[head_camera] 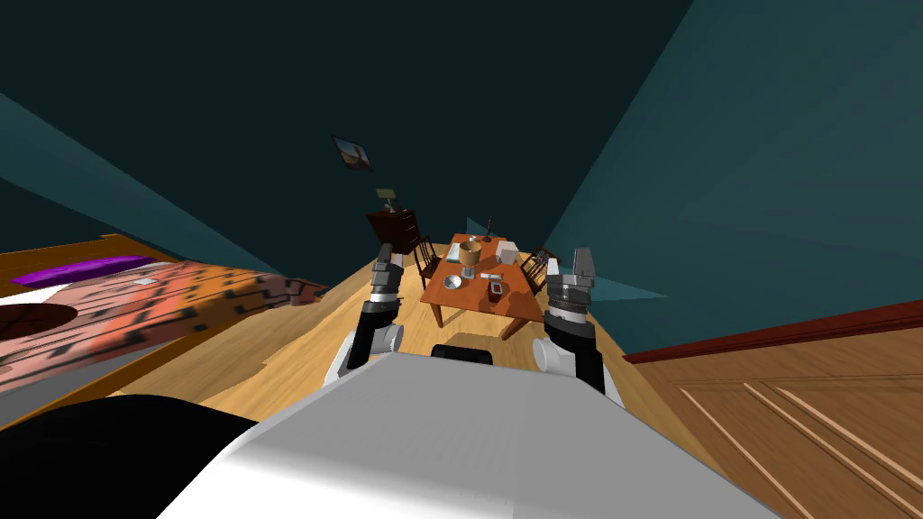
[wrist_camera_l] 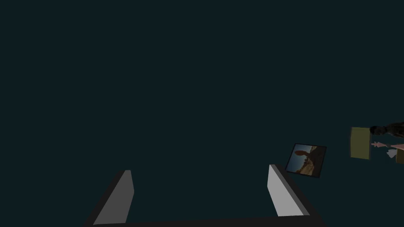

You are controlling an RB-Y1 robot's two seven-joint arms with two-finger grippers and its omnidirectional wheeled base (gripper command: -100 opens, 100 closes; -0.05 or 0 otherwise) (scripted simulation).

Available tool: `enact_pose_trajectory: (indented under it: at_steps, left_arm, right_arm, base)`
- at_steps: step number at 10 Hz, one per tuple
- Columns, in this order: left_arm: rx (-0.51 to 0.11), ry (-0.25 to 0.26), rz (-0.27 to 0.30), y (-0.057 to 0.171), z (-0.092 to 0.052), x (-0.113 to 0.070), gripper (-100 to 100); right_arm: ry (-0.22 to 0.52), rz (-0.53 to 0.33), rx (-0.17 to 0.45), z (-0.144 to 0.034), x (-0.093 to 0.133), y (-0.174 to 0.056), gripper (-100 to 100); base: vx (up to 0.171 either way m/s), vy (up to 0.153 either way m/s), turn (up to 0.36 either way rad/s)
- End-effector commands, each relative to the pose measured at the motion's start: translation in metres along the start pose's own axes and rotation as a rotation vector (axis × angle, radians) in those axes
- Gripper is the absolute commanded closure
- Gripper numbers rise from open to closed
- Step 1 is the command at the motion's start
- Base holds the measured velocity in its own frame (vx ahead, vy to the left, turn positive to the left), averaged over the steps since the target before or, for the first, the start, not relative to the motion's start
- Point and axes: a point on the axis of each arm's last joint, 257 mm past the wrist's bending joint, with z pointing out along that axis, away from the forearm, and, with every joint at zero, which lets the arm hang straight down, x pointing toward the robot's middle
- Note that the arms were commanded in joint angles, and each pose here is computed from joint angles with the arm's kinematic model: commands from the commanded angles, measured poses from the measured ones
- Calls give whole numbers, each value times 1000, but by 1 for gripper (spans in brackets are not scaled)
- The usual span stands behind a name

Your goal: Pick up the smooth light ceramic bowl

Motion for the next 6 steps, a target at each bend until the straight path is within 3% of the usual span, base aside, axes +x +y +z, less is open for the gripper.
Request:
enact_pose_trajectory:
  at_steps: [1,6]
  left_arm:
    - [-26,41,7,13,0,7,-100]
    - [-160,115,-6,71,0,24,-100]
  right_arm:
    - [0,0,0,0,0,0,0]
    - [0,0,0,0,0,0,0]
  base:
    - [4,-14,-14]
    - [7,-34,-20]
